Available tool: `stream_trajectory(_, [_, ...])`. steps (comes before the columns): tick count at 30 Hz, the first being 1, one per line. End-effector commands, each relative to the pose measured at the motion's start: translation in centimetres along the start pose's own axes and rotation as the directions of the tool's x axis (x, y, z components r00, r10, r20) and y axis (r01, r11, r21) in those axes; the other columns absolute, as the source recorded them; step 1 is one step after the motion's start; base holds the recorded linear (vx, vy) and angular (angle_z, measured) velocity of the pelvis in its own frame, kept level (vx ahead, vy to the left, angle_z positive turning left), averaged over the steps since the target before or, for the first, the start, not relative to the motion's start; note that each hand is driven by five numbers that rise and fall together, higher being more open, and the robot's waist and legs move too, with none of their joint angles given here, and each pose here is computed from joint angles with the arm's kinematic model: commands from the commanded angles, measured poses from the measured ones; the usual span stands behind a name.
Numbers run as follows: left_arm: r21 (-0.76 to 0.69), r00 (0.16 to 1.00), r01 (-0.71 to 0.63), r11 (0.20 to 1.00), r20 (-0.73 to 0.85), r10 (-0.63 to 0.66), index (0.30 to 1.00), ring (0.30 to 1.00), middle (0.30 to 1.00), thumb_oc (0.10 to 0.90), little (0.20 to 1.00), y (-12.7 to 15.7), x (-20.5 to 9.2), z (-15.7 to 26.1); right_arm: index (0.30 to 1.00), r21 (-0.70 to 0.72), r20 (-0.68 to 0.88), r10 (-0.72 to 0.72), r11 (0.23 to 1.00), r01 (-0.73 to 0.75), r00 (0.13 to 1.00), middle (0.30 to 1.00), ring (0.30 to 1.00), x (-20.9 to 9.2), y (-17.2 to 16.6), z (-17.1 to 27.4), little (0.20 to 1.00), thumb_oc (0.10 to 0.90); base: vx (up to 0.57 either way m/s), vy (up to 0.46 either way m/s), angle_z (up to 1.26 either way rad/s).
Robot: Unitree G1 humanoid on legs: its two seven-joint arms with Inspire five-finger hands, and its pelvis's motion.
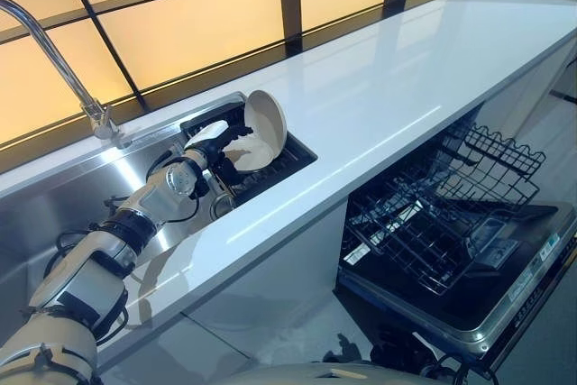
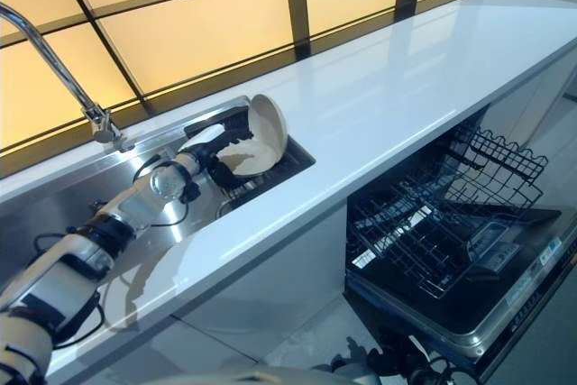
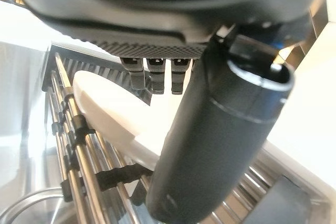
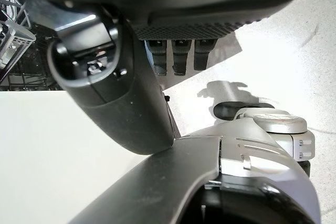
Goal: Pick up plates and place into dishwasher.
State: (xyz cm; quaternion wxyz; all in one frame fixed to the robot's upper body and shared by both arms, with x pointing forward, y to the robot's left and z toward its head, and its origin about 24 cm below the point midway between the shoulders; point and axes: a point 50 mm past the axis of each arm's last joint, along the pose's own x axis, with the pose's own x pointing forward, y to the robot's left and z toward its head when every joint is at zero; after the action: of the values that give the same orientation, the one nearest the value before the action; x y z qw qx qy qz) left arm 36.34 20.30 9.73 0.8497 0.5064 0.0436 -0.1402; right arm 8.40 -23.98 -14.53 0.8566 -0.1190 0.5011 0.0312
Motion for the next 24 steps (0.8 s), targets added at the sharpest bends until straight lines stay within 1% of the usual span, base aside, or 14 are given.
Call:
stream_trajectory(1, [0.055, 0.963, -0.261, 0.964, 0.082, 0.256, 0.9, 0.9, 0.9, 0.8, 0.9, 7.1, 0.5, 2.1, 0.9, -0.002, 0.049, 0.062, 0.998, -0.062, 0.997, 0.9, 0.9, 0.0, 1.8, 0.1, 0.9, 0.8, 0.0, 0.0, 0.0])
stream_trajectory(3, [0.098, 0.962, -0.267, 0.959, 0.085, 0.259, 0.9, 0.9, 0.9, 0.8, 0.9, 6.9, 0.4, 1.8, 0.9, -0.004, 0.046, 0.062, 0.998, -0.062, 0.997, 0.9, 0.9, -0.1, 1.7, 0.0, 0.9, 0.8, 0.02, 0.002, -0.01])
stream_trajectory(4, [0.183, 0.957, -0.288, 0.94, 0.102, 0.273, 0.9, 0.9, 0.9, 0.8, 0.9, 6.9, 0.3, 1.5, 0.9, -0.007, 0.043, 0.062, 0.998, -0.062, 0.997, 0.9, 0.9, -0.2, 1.6, -0.2, 0.9, 0.8, 0.0, 0.0, 0.0])
stream_trajectory(7, [0.219, 0.954, -0.297, 0.929, 0.114, 0.278, 0.9, 0.9, 0.9, 0.8, 0.9, 6.9, 0.3, 1.4, 0.9, -0.008, 0.042, 0.061, 0.998, -0.061, 0.997, 0.9, 0.9, -0.2, 1.5, -0.2, 0.9, 0.8, 0.0, 0.0, 0.0])
stream_trajectory(8, [0.282, 0.945, -0.322, 0.904, 0.145, 0.291, 0.9, 0.9, 0.9, 0.8, 0.9, 6.7, 0.2, 1.3, 0.9, -0.014, 0.04, 0.061, 0.998, -0.06, 0.997, 0.9, 0.9, -0.2, 1.2, -0.3, 0.9, 0.8, 0.0, 0.0, 0.0])
stream_trajectory(11, [0.285, 0.939, -0.34, 0.896, 0.159, 0.306, 0.9, 0.9, 0.9, 0.8, 0.9, 6.5, 0.2, 1.3, 0.9, -0.016, 0.04, 0.058, 0.998, -0.057, 0.997, 0.9, 0.9, -0.3, 1.0, -0.3, 0.9, 0.8, 0.0, 0.0, 0.0])
stream_trajectory(12, [0.283, 0.931, -0.359, 0.889, 0.172, 0.322, 0.9, 0.9, 0.9, 0.8, 0.9, 6.0, 0.2, 1.2, 0.9, -0.021, 0.039, 0.058, 0.998, -0.057, 0.998, 0.9, 0.9, -0.4, 0.8, -0.5, 0.9, 0.8, 0.04, 0.024, -0.02])
stream_trajectory(16, [0.24, 0.91, -0.405, 0.882, 0.196, 0.365, 0.9, 0.9, 0.9, 0.8, 0.9, 5.2, 0.1, 0.9, 0.9, -0.03, 0.035, 0.054, 0.998, -0.053, 0.998, 0.9, 0.9, -0.5, 0.5, -0.7, 0.9, 0.8, 0.01, 0.006, -0.01])
stream_trajectory(24, [0.195, 0.9, -0.43, 0.881, 0.166, 0.403, 0.9, 0.9, 0.9, 0.8, 0.9, 3.8, 0.3, 0.2, 0.9, -0.047, 0.032, 0.043, 0.998, -0.041, 0.999, 0.9, 0.9, -0.8, -0.2, -0.9, 0.9, 0.8, 0.03, 0.017, -0.08])
